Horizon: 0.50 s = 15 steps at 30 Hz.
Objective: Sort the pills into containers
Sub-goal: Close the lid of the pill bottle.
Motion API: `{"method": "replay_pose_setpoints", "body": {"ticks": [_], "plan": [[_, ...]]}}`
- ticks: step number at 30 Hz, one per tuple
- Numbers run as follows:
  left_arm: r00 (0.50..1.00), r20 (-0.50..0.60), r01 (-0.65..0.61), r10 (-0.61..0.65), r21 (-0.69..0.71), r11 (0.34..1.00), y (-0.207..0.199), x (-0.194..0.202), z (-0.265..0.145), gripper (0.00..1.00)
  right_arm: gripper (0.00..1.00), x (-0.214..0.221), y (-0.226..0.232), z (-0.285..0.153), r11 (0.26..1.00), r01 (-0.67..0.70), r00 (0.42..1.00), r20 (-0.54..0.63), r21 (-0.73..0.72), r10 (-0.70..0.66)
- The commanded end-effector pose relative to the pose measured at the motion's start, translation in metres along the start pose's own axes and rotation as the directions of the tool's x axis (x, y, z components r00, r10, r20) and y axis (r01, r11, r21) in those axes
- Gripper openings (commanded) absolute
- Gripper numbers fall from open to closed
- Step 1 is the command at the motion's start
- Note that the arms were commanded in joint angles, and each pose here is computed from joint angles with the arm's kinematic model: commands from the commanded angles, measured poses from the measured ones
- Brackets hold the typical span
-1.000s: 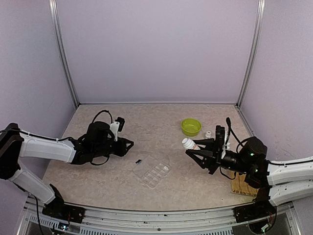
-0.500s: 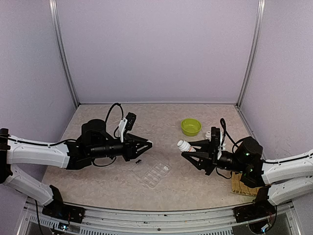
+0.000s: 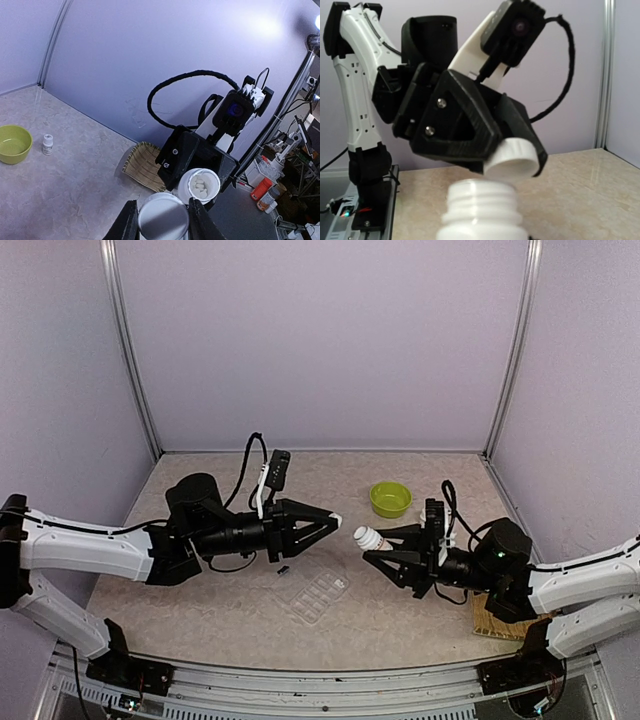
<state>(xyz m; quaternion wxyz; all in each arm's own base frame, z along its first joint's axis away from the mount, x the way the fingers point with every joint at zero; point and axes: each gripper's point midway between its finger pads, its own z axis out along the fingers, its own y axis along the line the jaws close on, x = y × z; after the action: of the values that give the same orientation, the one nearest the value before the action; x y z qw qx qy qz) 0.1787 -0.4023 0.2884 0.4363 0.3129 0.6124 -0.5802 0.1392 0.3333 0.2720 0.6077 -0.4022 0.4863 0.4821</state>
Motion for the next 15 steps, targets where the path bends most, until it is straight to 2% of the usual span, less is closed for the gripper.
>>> {"method": "replay_pose_setpoints", "body": {"ticks": [1, 15], "plan": [[0.999, 0.051, 0.005, -0.009, 0.076, 0.997, -0.021, -0.017, 0.009, 0.29, 0.0, -0.018, 0.005, 0.008, 1.0, 0.02, 0.999, 0.05, -0.017, -0.02], [0.998, 0.043, 0.029, -0.036, 0.148, 0.988, -0.038, -0.015, 0.024, 0.29, 0.0, -0.017, 0.007, 0.013, 0.999, 0.028, 0.999, 0.043, -0.018, -0.027]]}}
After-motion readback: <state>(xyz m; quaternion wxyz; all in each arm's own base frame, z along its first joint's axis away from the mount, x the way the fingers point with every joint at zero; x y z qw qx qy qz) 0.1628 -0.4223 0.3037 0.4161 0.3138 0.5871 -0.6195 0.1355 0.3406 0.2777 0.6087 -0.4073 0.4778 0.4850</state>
